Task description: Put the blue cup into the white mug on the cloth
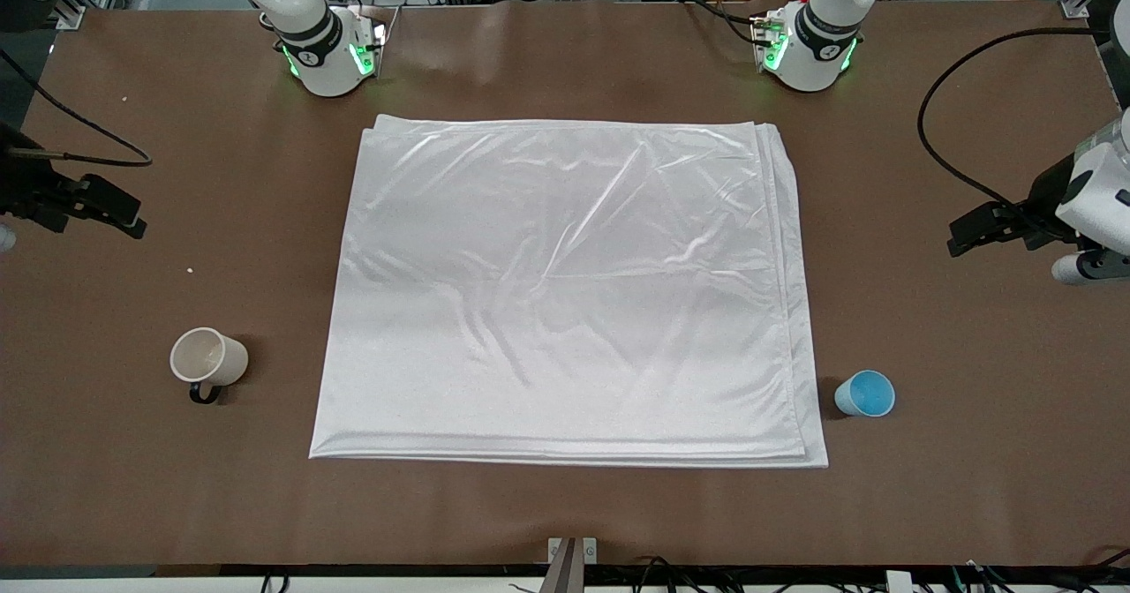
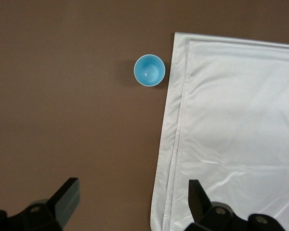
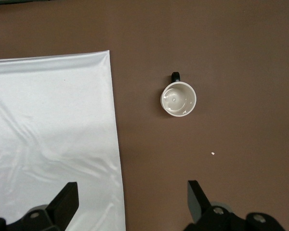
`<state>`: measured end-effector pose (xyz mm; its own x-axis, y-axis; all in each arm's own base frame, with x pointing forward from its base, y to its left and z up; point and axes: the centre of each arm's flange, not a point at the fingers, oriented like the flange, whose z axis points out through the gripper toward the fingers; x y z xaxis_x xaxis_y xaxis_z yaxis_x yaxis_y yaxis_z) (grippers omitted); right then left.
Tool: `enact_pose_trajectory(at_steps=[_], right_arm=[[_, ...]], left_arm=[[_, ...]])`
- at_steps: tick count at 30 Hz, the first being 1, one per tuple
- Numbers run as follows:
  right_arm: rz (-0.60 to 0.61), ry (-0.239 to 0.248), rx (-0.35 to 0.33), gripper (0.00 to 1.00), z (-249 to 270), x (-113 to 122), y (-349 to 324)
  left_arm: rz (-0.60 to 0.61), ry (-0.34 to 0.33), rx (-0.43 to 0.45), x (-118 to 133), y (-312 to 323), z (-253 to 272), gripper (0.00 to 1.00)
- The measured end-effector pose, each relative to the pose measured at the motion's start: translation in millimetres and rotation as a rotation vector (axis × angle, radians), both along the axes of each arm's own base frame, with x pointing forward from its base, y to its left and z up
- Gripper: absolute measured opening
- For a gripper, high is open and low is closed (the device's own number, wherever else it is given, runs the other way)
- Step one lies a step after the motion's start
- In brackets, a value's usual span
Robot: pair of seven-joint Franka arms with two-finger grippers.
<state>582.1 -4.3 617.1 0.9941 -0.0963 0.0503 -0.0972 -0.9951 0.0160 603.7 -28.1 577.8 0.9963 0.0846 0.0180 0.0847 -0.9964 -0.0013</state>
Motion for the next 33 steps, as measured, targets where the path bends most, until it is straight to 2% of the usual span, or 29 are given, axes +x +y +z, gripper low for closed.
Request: enact_pose_trajectory(at_steps=[3, 10, 15, 25, 33], right_arm=[[-0.01, 0.024, 0.002, 1.0, -14, 6, -7], [-0.039, 0.113, 0.013, 1.0, -74, 30, -32], [-0.044, 0.142, 0.02, 1.0, -116, 49, -38], [0.027, 0.133, 0.025, 1.0, -199, 84, -49], [0.055, 0.141, 0.036, 1.0, -266, 100, -77]], left_arm=[[0.002, -0.005, -0.001, 8, 2, -11, 1.0], [0.014, 0.024, -0.008, 32, 9, -63, 1.0], [0.032, 0.023, -0.014, 53, 22, -107, 1.0], [0.041, 0.039, -0.016, 76, 36, -176, 1.0], [0.019, -0.001, 0.01, 93, 36, -223, 1.0]])
